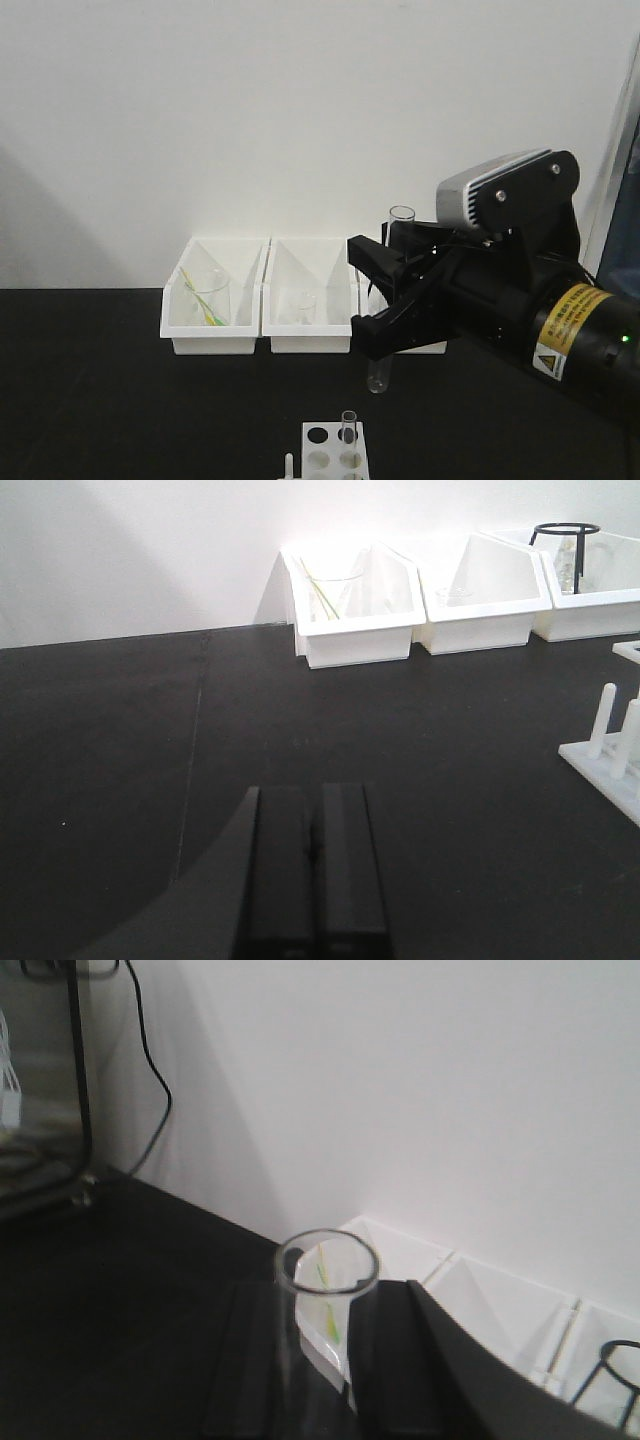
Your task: Flip and reinsert test tube from rack
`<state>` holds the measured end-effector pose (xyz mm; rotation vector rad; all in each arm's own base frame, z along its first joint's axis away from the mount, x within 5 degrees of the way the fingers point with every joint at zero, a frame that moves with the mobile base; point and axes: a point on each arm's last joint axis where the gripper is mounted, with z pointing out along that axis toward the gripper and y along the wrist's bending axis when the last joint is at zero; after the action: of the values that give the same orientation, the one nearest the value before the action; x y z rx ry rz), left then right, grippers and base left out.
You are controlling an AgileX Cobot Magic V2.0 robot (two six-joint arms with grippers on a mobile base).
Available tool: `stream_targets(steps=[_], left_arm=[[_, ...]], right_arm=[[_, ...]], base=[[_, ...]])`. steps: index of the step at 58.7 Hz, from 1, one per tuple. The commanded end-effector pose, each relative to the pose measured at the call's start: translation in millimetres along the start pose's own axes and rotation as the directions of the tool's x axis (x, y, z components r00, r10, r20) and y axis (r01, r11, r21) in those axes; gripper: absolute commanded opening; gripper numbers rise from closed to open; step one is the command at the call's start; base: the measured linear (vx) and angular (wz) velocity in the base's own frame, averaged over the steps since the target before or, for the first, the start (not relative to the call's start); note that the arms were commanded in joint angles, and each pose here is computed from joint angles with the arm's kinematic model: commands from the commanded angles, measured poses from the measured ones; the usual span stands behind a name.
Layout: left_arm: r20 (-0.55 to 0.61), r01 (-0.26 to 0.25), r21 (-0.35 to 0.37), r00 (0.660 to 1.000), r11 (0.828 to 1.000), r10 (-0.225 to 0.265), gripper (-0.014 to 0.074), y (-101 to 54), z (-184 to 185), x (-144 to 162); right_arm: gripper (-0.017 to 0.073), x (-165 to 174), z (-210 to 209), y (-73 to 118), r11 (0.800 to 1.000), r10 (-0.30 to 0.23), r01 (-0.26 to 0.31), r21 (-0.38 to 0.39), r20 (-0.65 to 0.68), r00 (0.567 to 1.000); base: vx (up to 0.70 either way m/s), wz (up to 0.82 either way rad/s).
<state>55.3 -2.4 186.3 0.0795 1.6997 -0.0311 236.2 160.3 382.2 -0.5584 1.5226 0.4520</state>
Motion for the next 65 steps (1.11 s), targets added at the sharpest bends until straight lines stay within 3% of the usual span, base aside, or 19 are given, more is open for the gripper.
stream_targets(steps=[1, 10, 15, 21, 52, 65], left_arm=[[0.088, 0.013, 0.013, 0.996, 1.0, -0.014, -0.0006, -1.1, -1, -9], [0.088, 0.013, 0.013, 0.996, 1.0, -0.014, -0.0006, -1.1, -1, -9], [0.088, 0.013, 0.013, 0.996, 1.0, -0.014, -0.0006, -1.1, -1, -9], [0.088, 0.013, 0.013, 0.996, 1.0, -0.014, -0.0006, -1.1, -1, -9], [0.088, 0.013, 0.013, 0.996, 1.0, -0.014, -0.0006, -1.1, -1, -9], [0.088, 0.013, 0.013, 0.996, 1.0, -0.014, -0.0006, -1.1, -1, -9]], right_arm=[[-0.001, -10, -6, 6.4, 0.995, 0.059, -0.046, -0.085, 0.161, 0.985], [-0.001, 32, -11, 19.7, 0.982, -0.002, 0.049, -0.181, 0.25, 0.968], [-0.001, 52, -12, 21.3, 0.982, -0.007, 0.058, -0.18, 0.269, 0.963], [-0.001, 70, -9, 20.9, 0.983, -0.05, 0.086, -0.163, 0.215, 0.975], [-0.001, 111, 19, 26.2, 0.973, -0.039, 0.069, -0.222, 0.14, 0.989], [-0.001, 127, 26, 29.4, 0.96, -0.094, 0.117, -0.253, 0.1, 0.99]], base=[[0.0, 0.0], [0.0, 0.0], [0.0, 0.0], [0.0, 0.0], [0.0, 0.0], [0.0, 0.0]])
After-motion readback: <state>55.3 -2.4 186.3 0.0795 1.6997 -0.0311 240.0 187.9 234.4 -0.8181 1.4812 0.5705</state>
